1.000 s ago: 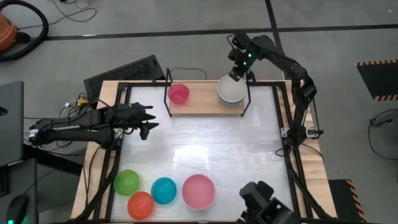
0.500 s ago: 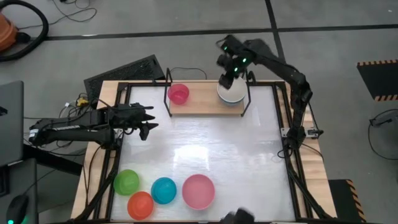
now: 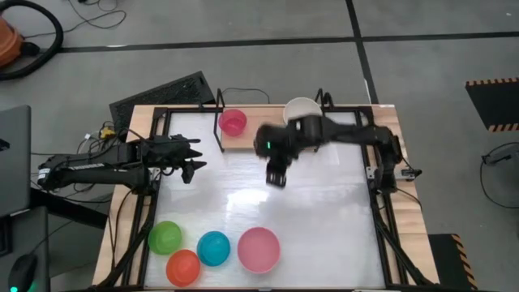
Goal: Place and stack bowls onto a shelf
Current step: Stack the large pink bowl on top of the large white bowl on the shelf
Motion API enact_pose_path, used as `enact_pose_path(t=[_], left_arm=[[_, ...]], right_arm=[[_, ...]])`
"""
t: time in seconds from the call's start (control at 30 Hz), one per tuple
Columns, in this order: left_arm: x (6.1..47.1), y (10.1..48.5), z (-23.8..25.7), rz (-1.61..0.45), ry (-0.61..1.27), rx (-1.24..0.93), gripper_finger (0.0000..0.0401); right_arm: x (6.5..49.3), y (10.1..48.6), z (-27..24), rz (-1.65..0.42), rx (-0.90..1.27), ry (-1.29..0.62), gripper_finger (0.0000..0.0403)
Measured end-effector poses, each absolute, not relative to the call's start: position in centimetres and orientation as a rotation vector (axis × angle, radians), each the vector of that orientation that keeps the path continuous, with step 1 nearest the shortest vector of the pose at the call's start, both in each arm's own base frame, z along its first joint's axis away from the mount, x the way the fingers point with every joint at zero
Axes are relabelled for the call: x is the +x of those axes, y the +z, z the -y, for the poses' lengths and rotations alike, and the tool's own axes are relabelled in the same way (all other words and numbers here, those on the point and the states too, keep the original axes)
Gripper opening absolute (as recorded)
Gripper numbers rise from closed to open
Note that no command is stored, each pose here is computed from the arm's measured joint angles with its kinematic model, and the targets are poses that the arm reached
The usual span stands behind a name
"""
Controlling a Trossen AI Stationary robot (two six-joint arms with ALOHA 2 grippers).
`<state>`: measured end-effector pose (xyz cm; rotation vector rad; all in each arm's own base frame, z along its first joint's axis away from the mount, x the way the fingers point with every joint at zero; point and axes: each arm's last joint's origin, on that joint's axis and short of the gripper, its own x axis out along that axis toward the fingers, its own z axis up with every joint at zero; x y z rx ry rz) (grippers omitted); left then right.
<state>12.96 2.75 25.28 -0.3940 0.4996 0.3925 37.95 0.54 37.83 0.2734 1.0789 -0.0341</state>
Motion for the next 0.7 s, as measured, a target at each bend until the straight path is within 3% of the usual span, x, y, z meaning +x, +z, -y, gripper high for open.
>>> enact_pose_path(t=[0.33,0.7], left_arm=[[13.0,25.3,-2.8,-0.499,0.393,-0.393,0.0199],[13.1,25.4,-2.8,-0.486,0.383,-0.361,0.0199]], right_arm=[[38.4,37.5,-9.9,-0.992,0.367,-0.072,0.0171],[40.7,30.7,-13.5,-1.243,0.374,-0.115,0.0240]])
